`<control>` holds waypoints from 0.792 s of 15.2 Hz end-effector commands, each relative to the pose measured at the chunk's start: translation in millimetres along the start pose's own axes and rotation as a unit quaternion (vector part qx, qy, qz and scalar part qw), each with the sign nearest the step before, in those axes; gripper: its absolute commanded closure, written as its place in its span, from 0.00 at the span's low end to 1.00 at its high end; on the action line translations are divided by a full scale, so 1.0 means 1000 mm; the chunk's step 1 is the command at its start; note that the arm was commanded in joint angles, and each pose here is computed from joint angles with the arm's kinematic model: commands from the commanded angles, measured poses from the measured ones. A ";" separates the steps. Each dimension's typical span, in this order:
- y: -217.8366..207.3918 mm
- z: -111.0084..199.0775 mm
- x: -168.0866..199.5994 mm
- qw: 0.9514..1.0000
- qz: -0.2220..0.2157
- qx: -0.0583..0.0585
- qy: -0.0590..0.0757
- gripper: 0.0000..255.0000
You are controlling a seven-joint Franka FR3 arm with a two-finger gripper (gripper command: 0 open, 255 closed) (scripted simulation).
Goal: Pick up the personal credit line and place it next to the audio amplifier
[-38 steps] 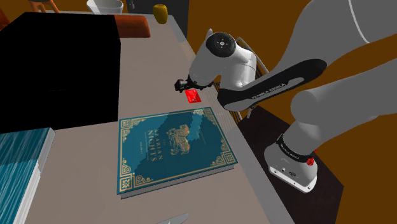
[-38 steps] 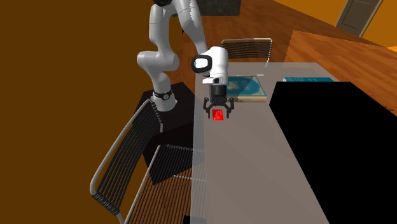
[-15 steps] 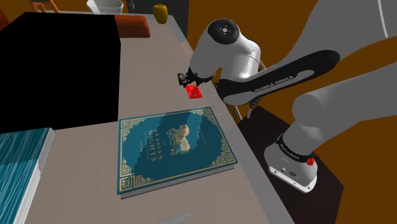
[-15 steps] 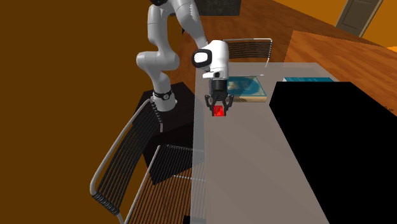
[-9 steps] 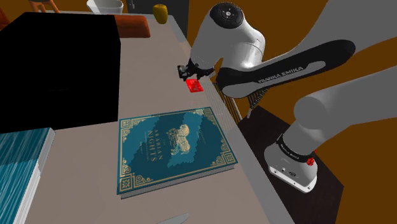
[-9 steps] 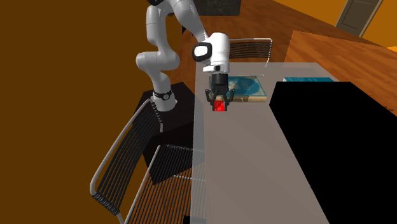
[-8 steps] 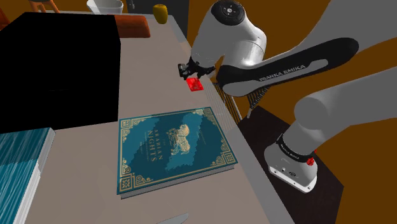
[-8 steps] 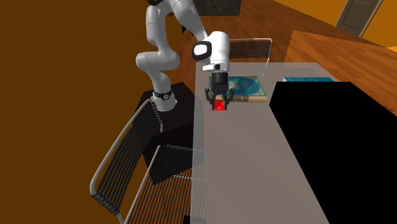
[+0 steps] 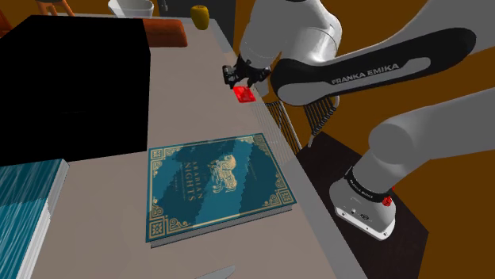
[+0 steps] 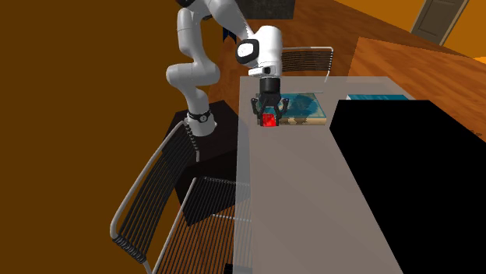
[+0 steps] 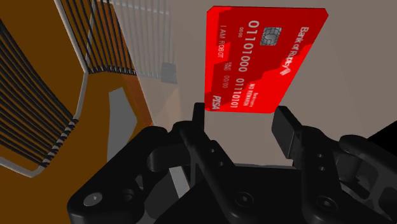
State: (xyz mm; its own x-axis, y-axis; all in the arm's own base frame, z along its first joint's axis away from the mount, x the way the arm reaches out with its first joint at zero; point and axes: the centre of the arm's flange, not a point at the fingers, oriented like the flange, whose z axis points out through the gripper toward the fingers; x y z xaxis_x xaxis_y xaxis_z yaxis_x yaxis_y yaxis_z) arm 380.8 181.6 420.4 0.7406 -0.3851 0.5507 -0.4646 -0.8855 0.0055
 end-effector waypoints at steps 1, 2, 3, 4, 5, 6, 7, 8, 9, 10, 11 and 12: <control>-0.001 -0.009 0.006 1.000 0.000 0.000 0.000 1.00; -0.001 -0.014 0.009 1.000 0.000 0.000 0.000 1.00; -0.001 -0.018 0.012 1.000 0.000 0.000 0.000 1.00; 0.000 -0.022 0.015 1.000 0.000 0.000 0.000 1.00; 0.000 -0.027 0.018 1.000 0.000 0.000 0.000 1.00; 0.000 -0.031 0.021 1.000 0.000 0.000 0.000 1.00; 0.000 -0.036 0.023 1.000 0.000 0.000 0.000 1.00; 0.000 -0.040 0.026 1.000 0.000 0.000 0.000 1.00; 0.000 -0.044 0.029 1.000 0.000 0.000 0.000 1.00; 0.000 -0.049 0.032 1.000 0.000 0.000 0.000 1.00; 0.000 -0.053 0.035 1.000 0.000 0.000 0.000 1.00; 0.000 -0.058 0.038 1.000 0.000 0.000 0.000 1.00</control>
State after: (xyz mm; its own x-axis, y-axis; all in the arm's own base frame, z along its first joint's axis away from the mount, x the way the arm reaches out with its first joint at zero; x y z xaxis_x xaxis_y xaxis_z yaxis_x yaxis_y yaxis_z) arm 380.8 182.3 484.1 0.7407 -0.3852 0.5505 -0.4646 -0.8855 0.0055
